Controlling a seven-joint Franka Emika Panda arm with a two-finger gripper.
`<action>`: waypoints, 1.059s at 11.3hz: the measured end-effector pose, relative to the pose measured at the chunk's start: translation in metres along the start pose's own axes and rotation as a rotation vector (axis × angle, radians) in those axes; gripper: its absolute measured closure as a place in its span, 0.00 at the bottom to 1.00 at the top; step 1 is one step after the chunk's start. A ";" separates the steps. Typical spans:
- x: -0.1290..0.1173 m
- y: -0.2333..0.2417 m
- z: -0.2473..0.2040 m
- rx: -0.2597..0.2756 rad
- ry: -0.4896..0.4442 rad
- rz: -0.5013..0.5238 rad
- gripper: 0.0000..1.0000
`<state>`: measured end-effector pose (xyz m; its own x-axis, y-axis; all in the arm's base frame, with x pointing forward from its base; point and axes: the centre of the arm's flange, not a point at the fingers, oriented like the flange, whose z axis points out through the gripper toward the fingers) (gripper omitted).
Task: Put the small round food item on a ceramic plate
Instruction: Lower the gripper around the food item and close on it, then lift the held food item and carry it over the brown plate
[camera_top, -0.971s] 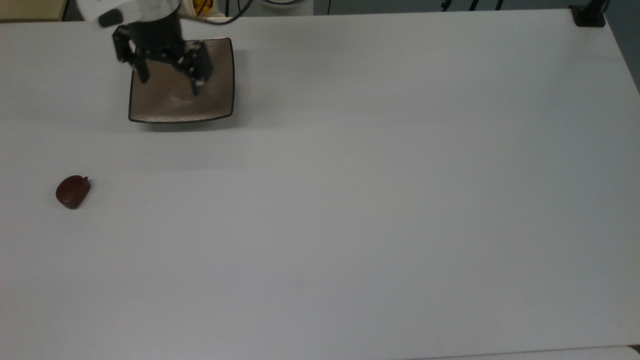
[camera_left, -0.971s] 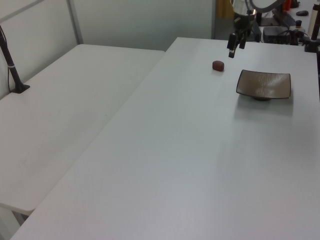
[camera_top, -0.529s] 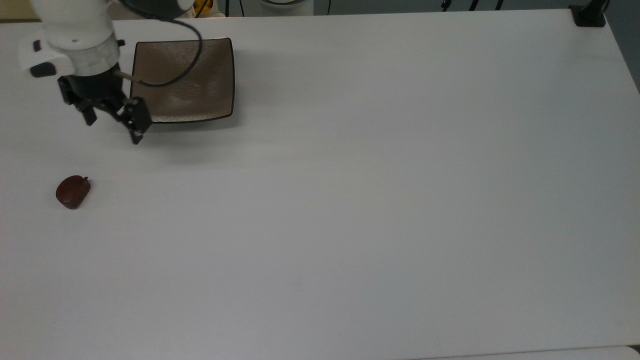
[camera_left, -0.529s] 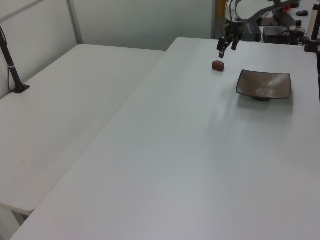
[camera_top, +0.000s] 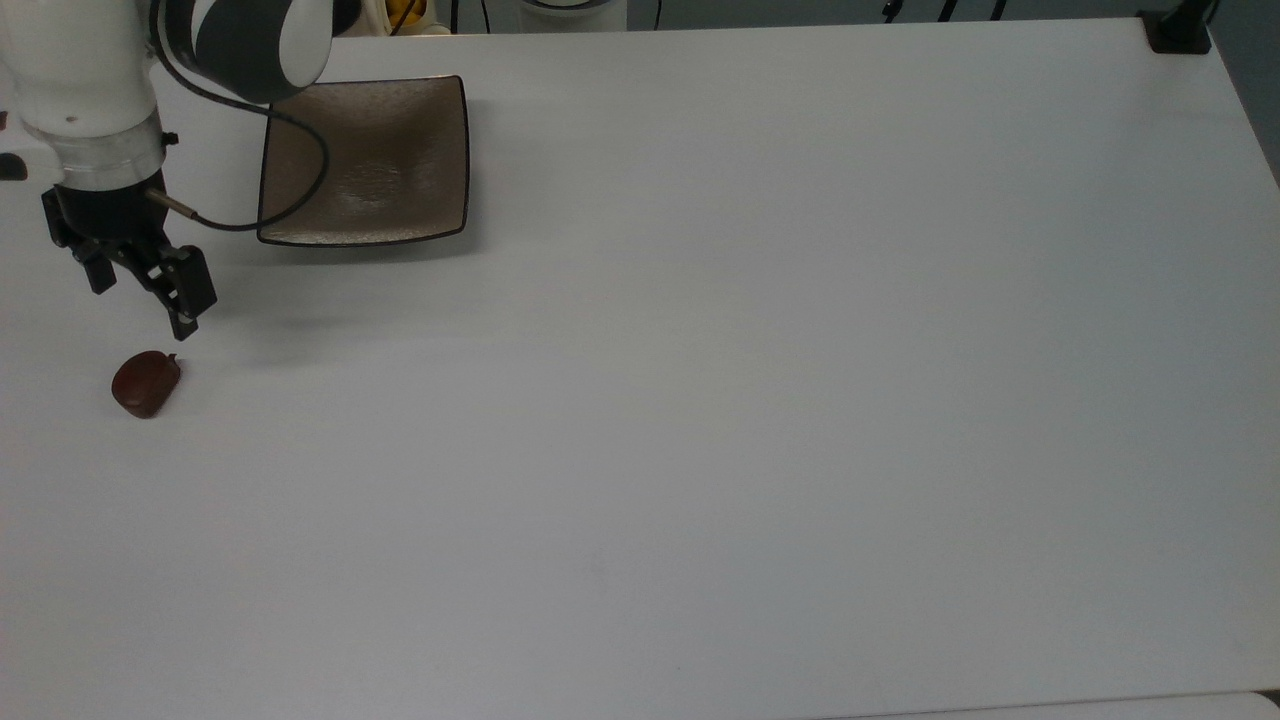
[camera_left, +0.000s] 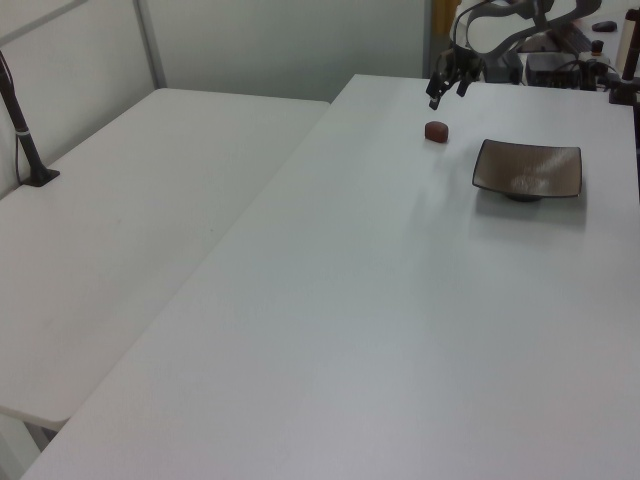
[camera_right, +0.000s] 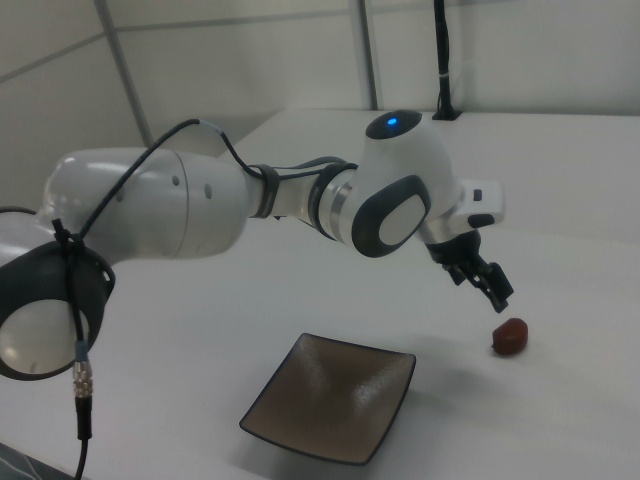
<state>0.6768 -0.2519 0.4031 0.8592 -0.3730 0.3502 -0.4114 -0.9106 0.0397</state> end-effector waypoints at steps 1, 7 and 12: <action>0.005 0.000 0.009 -0.002 0.002 0.019 0.00; 0.009 -0.006 0.084 -0.021 -0.015 0.022 0.00; 0.005 -0.007 0.104 -0.037 -0.005 0.000 0.00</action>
<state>0.7159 -0.2664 0.3074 0.8605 -0.3741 0.3458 -0.4225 -0.9033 0.0740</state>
